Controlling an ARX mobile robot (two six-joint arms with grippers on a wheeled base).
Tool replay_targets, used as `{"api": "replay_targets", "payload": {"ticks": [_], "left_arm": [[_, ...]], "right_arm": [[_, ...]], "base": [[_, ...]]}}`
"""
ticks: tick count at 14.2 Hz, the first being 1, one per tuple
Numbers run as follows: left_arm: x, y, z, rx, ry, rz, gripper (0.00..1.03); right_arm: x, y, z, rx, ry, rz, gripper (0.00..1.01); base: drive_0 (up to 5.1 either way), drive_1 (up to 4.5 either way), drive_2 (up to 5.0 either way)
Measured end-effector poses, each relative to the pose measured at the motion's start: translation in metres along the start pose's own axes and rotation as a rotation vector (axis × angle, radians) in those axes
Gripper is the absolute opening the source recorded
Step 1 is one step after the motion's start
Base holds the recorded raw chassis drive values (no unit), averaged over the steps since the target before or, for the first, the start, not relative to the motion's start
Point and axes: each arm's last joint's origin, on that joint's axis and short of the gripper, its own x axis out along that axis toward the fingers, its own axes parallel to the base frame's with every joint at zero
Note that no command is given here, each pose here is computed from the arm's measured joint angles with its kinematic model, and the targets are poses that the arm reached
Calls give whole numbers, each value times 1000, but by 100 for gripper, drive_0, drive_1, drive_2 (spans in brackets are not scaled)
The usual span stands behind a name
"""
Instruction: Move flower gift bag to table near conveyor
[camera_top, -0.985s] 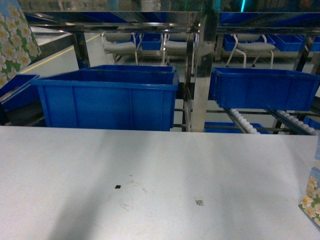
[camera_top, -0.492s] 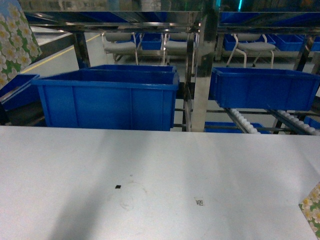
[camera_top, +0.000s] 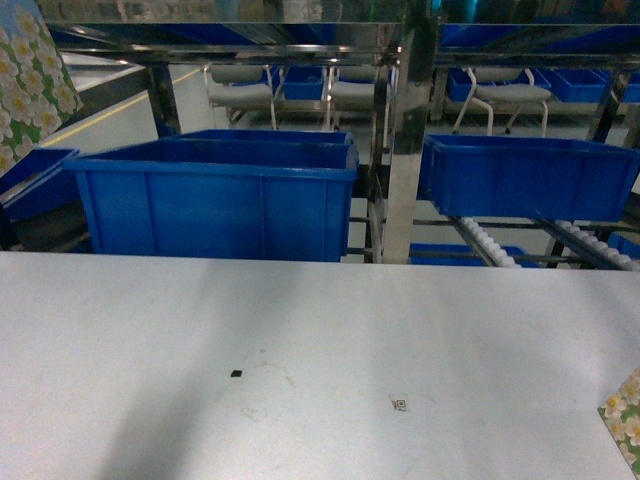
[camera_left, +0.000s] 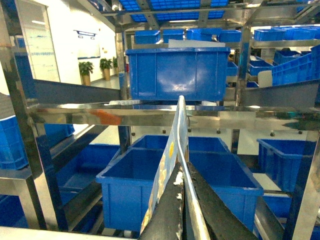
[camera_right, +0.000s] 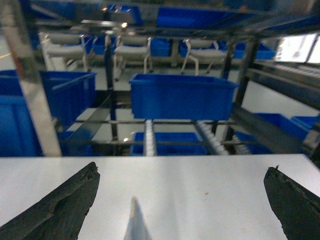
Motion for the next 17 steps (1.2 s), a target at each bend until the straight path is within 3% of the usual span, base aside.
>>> {"api": "replay_targets", "payload": {"ticks": [2, 4, 7, 9, 11, 17], "left_arm": [[0, 0, 0, 0, 0, 0, 2], [0, 0, 0, 0, 0, 0, 2], [0, 0, 0, 0, 0, 0, 2], [0, 0, 0, 0, 0, 0, 2], [0, 0, 0, 0, 0, 0, 2], [0, 0, 0, 0, 0, 0, 2]], "right_arm": [[-11, -6, 18, -11, -106, -51, 98], [-30, -5, 28, -16, -165, -37, 98], [-61, -6, 34, -17, -147, -35, 98], [-82, -1, 38, -17, -157, 13, 98], [-86, 4, 40, -28, -172, 48, 98], [-86, 3, 39, -27, -163, 48, 98]], "base": [[0, 0, 0], [0, 0, 0], [0, 0, 0], [0, 0, 0], [0, 0, 0], [0, 0, 0]]}}
